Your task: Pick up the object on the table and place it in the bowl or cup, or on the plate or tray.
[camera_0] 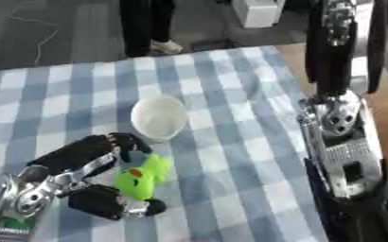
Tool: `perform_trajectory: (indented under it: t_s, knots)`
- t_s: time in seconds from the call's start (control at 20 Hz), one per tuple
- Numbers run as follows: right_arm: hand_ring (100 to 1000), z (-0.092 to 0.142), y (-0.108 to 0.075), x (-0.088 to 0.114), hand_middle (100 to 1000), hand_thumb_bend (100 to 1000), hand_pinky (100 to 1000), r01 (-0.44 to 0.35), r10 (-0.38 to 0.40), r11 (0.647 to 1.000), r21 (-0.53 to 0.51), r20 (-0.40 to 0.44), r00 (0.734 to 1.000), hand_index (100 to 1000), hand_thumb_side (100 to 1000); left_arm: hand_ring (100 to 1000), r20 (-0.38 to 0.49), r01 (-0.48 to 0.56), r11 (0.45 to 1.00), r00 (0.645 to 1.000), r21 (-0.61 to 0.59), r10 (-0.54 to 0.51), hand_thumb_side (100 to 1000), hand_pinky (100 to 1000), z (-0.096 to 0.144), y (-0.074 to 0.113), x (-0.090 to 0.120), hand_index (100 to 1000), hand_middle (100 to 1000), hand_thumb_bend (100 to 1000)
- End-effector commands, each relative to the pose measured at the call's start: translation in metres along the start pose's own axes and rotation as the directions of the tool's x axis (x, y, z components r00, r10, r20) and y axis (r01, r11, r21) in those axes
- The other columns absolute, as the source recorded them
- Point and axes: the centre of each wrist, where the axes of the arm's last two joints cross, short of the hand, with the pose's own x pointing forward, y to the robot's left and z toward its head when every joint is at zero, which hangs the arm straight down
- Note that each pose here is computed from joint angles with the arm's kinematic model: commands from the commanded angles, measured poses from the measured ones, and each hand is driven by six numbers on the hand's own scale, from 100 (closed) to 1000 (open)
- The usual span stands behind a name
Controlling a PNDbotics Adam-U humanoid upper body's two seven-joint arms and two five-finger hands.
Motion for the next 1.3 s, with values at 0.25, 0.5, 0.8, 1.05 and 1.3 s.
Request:
perform_trajectory:
  t_s: [0.25,0.5,0.8,1.05,1.3]
  knots:
    - [460,-0.0058,-0.0001,0.0060,589,100,552,0.009,-0.009,1.000,-0.006,0.033,0.999,651,923,714,-0.001,-0.023,1.000,1.000,0.006,0.023,769,660,-0.0015,0.0030,0.0005,889,829,629]
    - [460,-0.0060,0.0001,0.0062,589,100,552,0.010,-0.010,1.000,-0.008,0.034,0.999,651,923,708,-0.006,-0.037,0.999,0.999,-0.002,0.037,756,653,-0.0047,0.0011,0.0001,892,828,634]
    - [460,-0.0064,0.0004,0.0064,589,100,552,0.011,-0.011,1.000,-0.010,0.036,0.999,651,923,712,-0.013,-0.045,0.999,0.999,-0.020,0.044,714,658,-0.0070,-0.0015,-0.0017,891,828,658]
    - [460,-0.0064,0.0004,0.0065,589,100,552,0.011,-0.011,1.000,-0.010,0.036,0.999,651,923,713,-0.028,-0.043,0.998,0.999,-0.040,0.042,585,660,-0.0076,-0.0032,-0.0035,884,827,665]
    - [460,-0.0064,0.0002,0.0064,589,100,552,0.010,-0.010,1.000,-0.009,0.036,0.999,651,923,715,-0.048,-0.035,0.998,0.998,-0.056,0.032,511,658,-0.0069,-0.0028,-0.0047,875,826,554]
